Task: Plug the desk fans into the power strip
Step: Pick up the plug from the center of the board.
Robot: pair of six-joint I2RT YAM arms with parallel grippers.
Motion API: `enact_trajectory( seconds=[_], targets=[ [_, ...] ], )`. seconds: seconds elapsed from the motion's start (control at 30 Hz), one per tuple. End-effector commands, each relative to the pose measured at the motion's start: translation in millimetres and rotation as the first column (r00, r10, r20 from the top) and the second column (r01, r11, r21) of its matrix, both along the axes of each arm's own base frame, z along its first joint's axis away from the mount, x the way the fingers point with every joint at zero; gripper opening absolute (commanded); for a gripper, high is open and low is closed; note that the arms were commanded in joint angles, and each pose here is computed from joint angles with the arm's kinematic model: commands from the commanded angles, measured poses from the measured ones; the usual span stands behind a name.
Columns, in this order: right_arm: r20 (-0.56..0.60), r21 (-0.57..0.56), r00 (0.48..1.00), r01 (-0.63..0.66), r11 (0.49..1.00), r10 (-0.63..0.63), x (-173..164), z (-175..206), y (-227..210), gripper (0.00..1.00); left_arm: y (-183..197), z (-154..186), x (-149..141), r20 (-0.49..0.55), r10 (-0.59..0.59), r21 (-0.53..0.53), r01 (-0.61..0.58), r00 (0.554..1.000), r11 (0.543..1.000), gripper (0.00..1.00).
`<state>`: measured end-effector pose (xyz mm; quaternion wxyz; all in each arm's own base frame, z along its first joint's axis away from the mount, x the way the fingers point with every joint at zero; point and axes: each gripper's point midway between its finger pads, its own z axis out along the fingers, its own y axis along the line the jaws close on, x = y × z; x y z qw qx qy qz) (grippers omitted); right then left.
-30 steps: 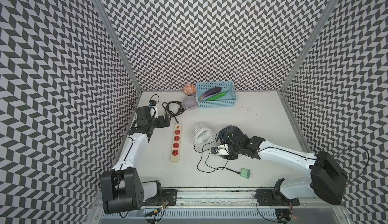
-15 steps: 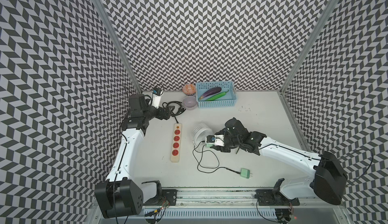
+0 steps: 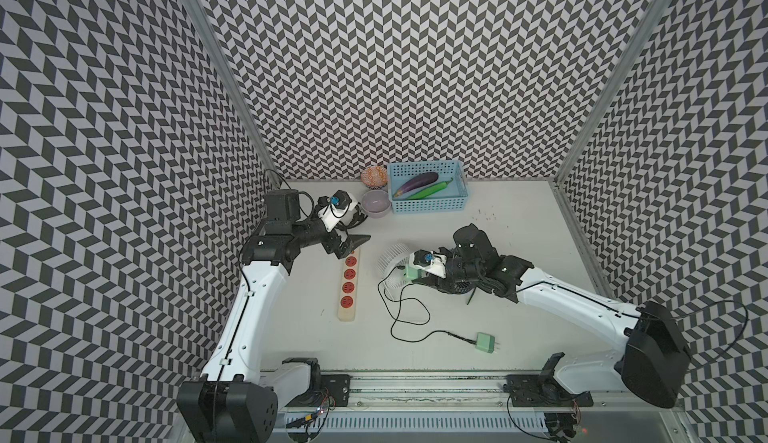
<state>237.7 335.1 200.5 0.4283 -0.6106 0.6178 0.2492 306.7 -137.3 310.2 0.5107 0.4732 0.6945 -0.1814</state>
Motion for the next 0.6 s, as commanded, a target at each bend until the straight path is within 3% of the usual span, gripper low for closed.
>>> enact_trajectory(
  seconds=[0.0, 0.2, 0.57],
  targets=[
    [0.052, 0.120, 0.999, -0.001, 0.993, -0.006, 4.9, 42.1, 8.1, 0.00, -21.8, 14.6, -34.6, 0.079, -0.176, 0.010, 0.176, 0.981, 0.984, 1.00],
    [0.045, 0.183, 0.999, -0.011, 0.983, 0.003, 0.7, 56.3, 10.6, 0.00, -42.8, 10.7, -50.5, 0.067, -0.272, -0.003, 0.273, 0.960, 0.962, 1.00],
    [0.058, 0.251, 0.997, -0.060, 0.966, 0.047, -4.5, 75.2, 18.4, 0.00, -76.6, -13.4, -65.6, 0.017, -0.370, 0.066, 0.368, 0.929, 0.928, 0.99]
  ],
)
